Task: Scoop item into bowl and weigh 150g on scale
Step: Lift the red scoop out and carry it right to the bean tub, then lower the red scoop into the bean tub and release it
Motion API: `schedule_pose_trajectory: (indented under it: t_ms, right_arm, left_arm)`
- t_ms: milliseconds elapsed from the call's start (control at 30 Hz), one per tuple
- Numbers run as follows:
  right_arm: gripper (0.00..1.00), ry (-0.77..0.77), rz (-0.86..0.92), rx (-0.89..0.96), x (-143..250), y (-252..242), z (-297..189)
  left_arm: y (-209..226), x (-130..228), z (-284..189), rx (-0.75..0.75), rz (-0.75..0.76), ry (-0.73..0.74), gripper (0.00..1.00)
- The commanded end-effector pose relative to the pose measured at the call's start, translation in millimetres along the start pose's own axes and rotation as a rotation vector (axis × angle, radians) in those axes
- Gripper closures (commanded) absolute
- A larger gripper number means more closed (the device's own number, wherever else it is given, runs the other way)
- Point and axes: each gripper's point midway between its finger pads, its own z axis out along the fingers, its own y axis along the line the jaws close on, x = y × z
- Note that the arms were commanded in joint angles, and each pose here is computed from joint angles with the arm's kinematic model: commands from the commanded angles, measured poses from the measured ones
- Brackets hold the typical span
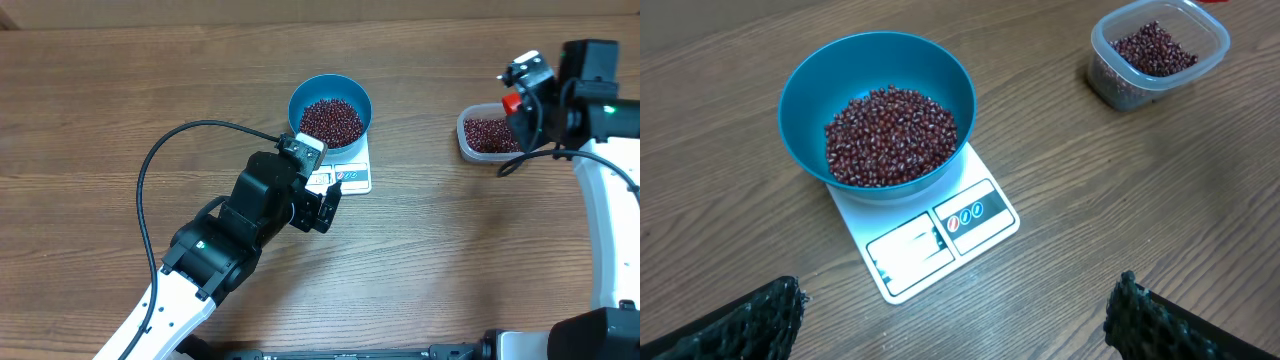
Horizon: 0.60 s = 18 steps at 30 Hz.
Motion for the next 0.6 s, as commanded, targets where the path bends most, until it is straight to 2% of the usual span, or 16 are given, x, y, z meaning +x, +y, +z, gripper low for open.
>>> schedule_pose_trajectory:
  t_ms: [0, 167, 333, 467, 567]
  right_arm:
    - [0.96, -0.007, 0.006, 0.093, -4, -17, -16]
    - [0.96, -0.051, 0.119, 0.061, -11, -13, -15]
    - [0.96, -0.125, 0.358, -0.085, -25, 3, -13]
    - [0.96, -0.086, 0.600, -0.125, -19, 4, -1]
    - [0.96, -0.044, 0.718, -0.134, -13, 2, 12]
  left_arm:
    - [0, 2, 0, 0.004, 0.013, 0.005, 0.01]
    - [0, 2, 0, 0.004, 0.013, 0.004, 0.01]
    - [0, 2, 0, 0.005, 0.012, 0.004, 0.01]
    - [0, 2, 0, 0.005, 0.012, 0.005, 0.01]
    - [0, 2, 0, 0.005, 0.012, 0.005, 0.00]
